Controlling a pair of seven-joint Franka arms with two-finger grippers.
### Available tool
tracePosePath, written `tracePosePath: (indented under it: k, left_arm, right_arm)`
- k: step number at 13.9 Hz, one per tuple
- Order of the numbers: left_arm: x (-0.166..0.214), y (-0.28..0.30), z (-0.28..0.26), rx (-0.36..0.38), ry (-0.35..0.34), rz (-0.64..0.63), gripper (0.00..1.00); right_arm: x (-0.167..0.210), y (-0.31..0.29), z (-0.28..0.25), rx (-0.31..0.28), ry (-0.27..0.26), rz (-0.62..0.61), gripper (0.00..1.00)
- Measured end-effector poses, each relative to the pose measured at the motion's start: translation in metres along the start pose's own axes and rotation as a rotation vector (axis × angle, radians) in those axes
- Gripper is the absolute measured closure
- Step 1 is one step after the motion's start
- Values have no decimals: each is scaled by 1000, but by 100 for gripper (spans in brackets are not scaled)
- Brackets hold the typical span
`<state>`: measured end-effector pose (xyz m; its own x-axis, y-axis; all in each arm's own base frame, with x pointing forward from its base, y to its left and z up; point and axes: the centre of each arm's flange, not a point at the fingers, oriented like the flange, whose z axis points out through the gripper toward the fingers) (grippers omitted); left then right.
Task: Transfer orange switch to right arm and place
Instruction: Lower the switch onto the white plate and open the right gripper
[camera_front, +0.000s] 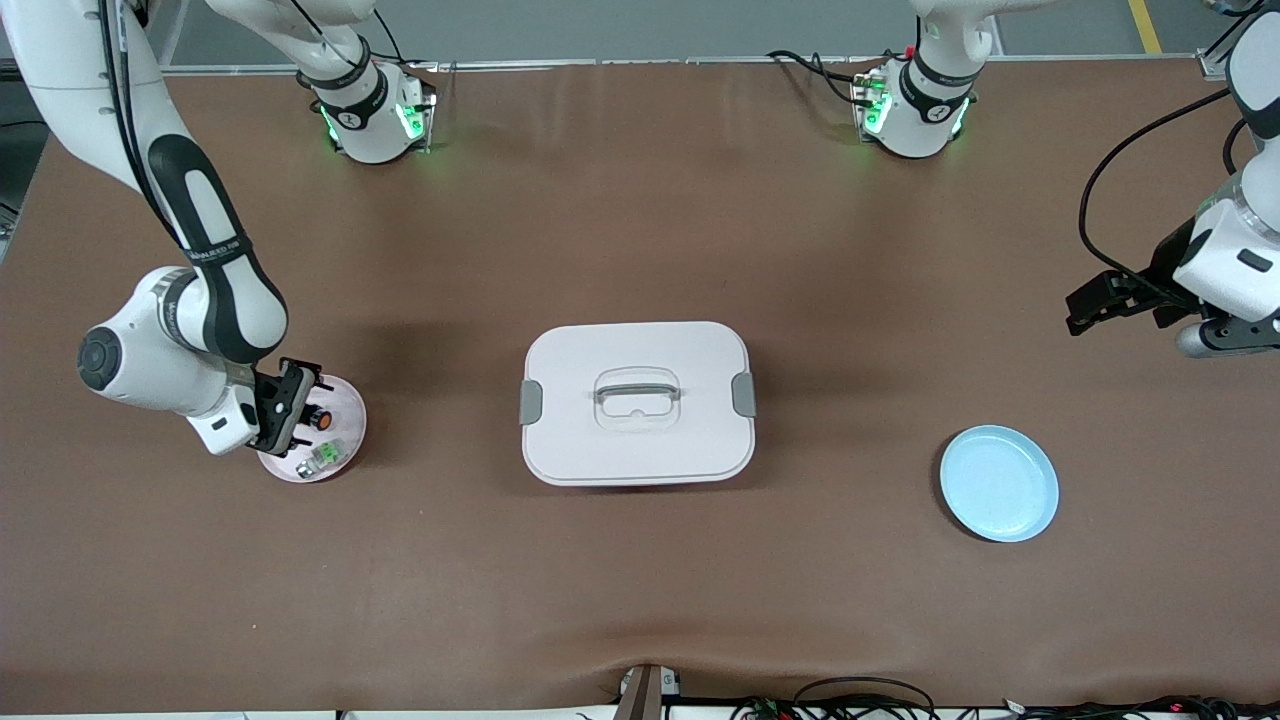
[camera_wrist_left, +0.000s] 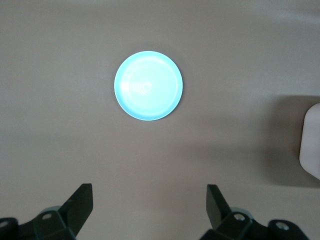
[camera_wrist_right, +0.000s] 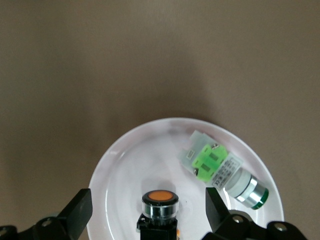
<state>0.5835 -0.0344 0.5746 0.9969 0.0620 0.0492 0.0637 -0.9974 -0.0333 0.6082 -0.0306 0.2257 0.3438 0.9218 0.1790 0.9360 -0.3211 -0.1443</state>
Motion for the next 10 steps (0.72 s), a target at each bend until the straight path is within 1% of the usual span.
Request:
tracePosePath:
  k: [2,4,5,7,9,10]
  left_arm:
    - [0,2,0,4,0,1,0]
    - [0,-1,1,7,-1,-3,0]
    - [0,-2,1,8,-2,-6,0]
    - [0,-4,2,9,-8,-9,0]
    - [-3,-4,4,12,-30,-10,0]
    - [-4,-5,7,14,-44,-10,0]
  right_arm:
    - [14,1,-15,21,5,54,0]
    - [31,0,-29,43,-7,133,0]
    - [38,0,-39,46,-30,177,0]
    - [49,2,-73,35,-107,293,0]
    - [62,0,-125,16,-191,423,0]
    - [67,-2,-153,3,-219,495,0]
